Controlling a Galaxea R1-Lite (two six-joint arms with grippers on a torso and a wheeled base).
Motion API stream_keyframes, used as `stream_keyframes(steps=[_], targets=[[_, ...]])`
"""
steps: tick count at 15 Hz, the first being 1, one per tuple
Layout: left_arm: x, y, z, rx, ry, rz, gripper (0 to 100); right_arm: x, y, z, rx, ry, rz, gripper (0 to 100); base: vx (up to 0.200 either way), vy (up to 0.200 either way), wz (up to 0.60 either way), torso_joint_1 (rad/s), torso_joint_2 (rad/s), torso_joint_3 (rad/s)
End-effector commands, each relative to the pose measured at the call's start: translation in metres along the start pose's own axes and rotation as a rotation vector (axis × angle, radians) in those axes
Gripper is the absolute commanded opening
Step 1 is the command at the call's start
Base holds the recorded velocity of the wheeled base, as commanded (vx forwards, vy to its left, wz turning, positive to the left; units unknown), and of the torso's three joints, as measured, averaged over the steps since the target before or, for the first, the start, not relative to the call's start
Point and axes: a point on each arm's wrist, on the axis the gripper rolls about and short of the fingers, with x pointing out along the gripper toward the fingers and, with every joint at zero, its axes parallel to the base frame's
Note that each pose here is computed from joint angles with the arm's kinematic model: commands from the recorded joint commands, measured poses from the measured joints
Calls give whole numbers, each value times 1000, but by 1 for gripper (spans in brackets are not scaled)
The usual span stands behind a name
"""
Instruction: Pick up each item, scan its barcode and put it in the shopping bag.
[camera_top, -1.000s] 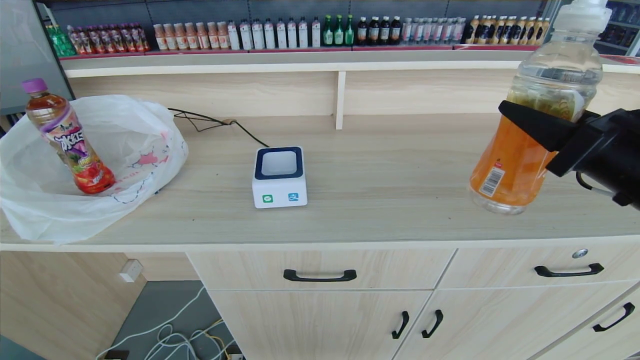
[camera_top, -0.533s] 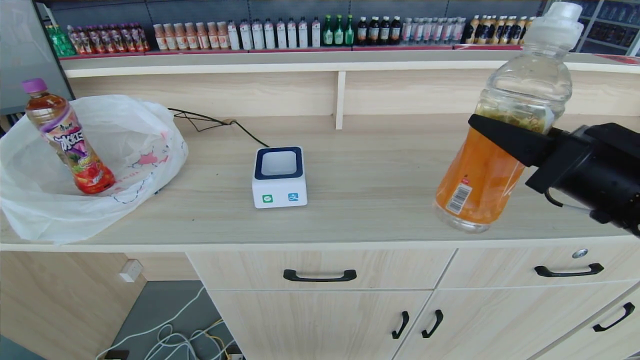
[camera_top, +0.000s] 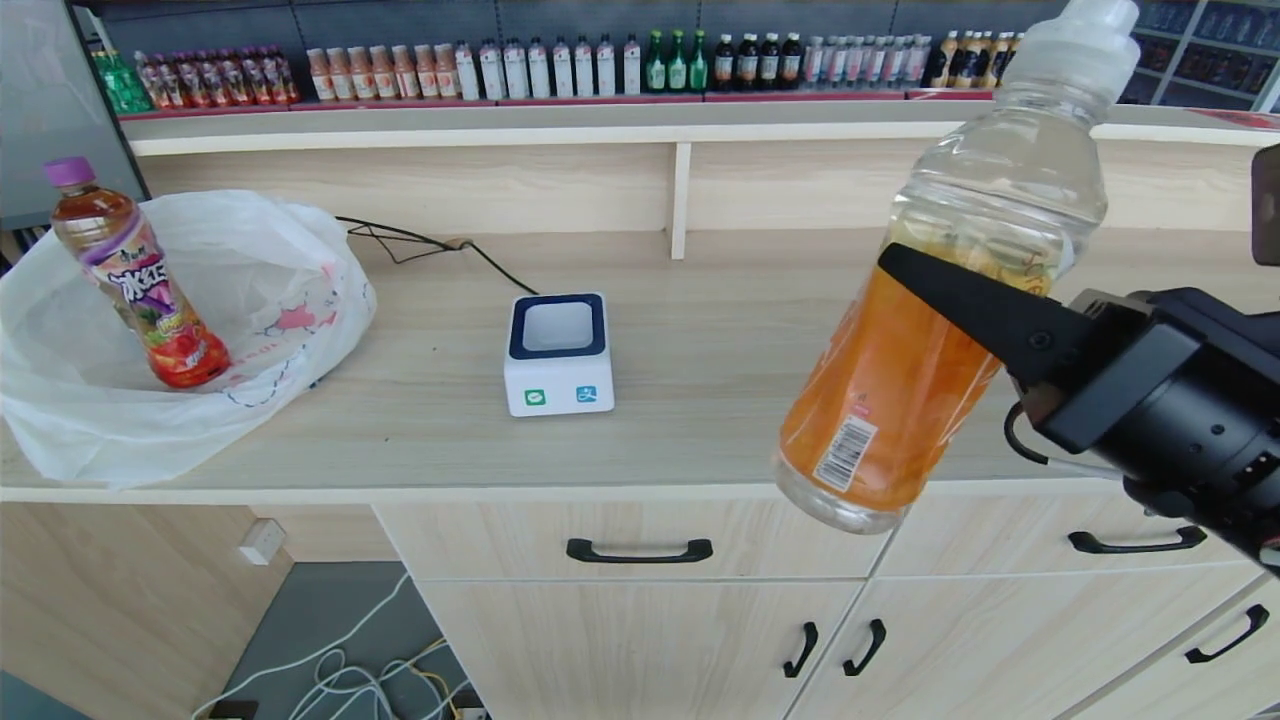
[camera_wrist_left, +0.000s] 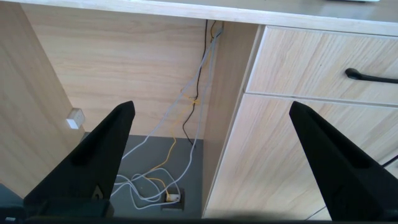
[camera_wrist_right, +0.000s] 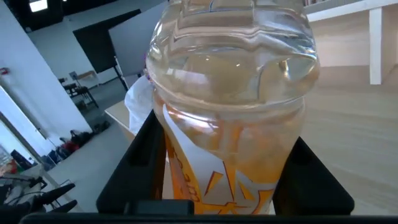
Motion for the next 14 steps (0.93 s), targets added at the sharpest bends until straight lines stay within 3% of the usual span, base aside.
stream_keyframes(steps=[1,5,14], targets=[[0,0,0,0,0,0,100,10,-7,-23,17,32,41,0,0,0,0,0,0,0],[0,0,0,0,0,0,100,20,3,-29,76,6,172,0,0,0,0,0,0,0],[0,0,0,0,0,0,100,26,6,-16,283,-60,237,0,0,0,0,0,0,0]])
